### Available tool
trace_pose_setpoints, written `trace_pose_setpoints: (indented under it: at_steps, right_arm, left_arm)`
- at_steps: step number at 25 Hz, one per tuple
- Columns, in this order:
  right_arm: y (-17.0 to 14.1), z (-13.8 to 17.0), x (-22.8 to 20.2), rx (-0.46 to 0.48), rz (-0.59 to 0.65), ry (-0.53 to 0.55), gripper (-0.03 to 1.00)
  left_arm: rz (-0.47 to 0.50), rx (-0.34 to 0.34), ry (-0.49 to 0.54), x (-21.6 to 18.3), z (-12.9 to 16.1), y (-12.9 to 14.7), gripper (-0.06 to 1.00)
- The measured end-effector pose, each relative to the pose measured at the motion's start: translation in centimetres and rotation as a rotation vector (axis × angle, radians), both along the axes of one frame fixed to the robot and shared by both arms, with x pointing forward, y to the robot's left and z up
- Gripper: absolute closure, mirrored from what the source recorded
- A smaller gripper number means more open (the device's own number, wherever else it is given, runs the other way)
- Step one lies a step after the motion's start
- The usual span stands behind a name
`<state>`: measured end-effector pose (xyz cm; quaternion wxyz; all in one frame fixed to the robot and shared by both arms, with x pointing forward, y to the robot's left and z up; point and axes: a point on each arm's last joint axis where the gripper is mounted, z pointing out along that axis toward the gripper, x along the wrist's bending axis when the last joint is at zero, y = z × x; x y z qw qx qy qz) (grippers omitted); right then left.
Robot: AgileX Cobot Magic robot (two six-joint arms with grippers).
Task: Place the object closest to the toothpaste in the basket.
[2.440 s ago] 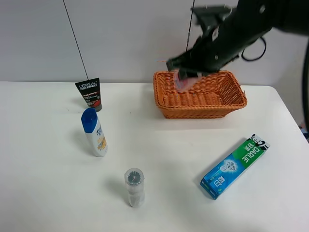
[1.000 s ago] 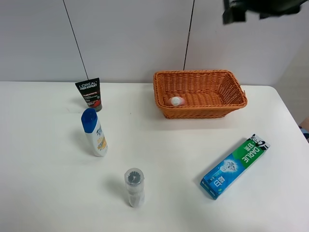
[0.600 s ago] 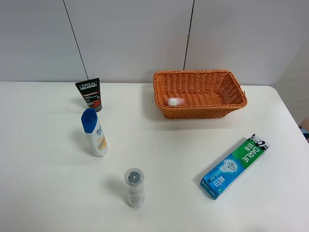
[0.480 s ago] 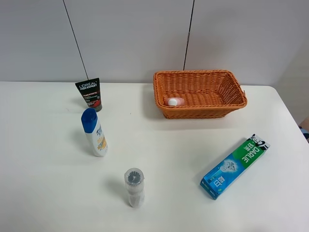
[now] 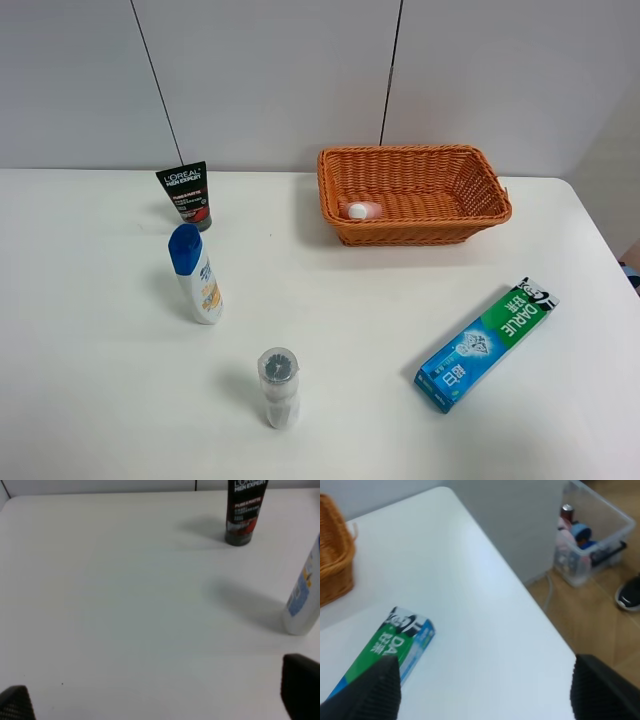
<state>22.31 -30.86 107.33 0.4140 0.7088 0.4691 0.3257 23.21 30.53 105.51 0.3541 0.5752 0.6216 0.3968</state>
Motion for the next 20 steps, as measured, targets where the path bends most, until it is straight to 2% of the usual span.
trace_pose_setpoints:
  at_steps: [5,20]
  right_arm:
    - [0.6,-2.1,0.8,-0.023,0.093,0.033,0.30]
    - [0.8,-2.1,0.9,-0.045,0.139,0.035,0.30]
  left_arm:
    - [0.000,0.000,0.000,0.0,0.0,0.0,-0.05]
    - [0.000,0.000,0.000,0.0,0.0,0.0,-0.05]
